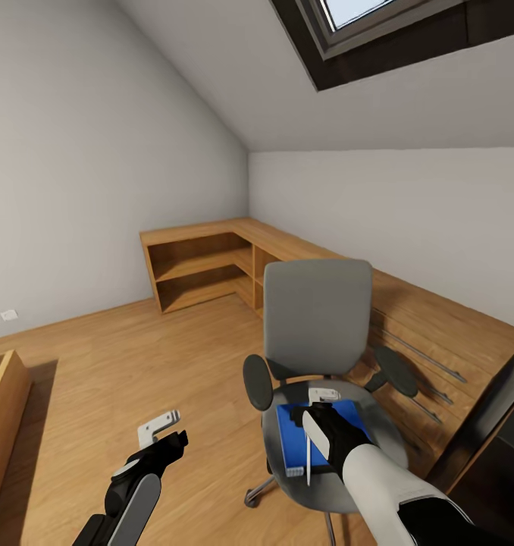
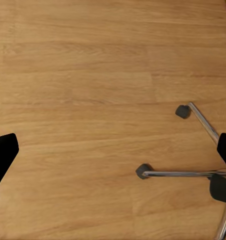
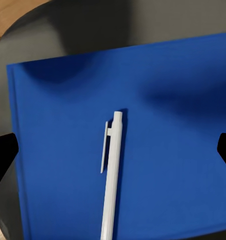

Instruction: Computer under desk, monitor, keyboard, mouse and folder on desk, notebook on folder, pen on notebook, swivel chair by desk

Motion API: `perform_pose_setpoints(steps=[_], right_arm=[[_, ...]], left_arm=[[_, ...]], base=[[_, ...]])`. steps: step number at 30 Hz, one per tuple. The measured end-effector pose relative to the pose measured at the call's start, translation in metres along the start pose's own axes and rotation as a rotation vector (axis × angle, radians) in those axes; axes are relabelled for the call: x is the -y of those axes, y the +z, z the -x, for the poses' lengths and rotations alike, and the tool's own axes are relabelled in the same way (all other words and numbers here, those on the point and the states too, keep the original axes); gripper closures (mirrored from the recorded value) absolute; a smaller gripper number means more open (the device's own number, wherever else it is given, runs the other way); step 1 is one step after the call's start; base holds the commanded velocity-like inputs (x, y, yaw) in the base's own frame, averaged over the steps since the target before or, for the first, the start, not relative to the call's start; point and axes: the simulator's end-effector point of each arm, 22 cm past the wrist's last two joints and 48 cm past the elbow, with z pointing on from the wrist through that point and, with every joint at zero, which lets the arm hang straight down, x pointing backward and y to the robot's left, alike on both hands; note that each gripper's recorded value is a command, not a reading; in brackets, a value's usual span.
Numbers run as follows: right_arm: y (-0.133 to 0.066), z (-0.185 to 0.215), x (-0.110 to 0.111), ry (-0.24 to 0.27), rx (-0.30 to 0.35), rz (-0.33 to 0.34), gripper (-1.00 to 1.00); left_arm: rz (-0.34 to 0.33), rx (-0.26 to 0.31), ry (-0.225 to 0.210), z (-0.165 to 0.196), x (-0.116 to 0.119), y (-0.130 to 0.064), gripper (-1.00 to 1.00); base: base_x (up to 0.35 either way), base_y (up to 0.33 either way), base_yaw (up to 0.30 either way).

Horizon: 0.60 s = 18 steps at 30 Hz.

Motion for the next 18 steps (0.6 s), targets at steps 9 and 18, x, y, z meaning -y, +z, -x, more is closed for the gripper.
perform_pose_setpoints(steps=[9,18], right_arm=[[0.013,-0.011,0.000,0.000,0.000,0.000,-1.00],[0.021,-0.018,-0.001,-0.001,0.001,0.000,-1.00]], left_arm=[[0.000,0.000,0.000,-0.012,-0.003,0.011,-1.00],[0.000,0.001,0.000,-0.020,-0.006,0.018,-1.00]], base=[[0.000,0.000,0.000],[0.000,0.000,0.000]])
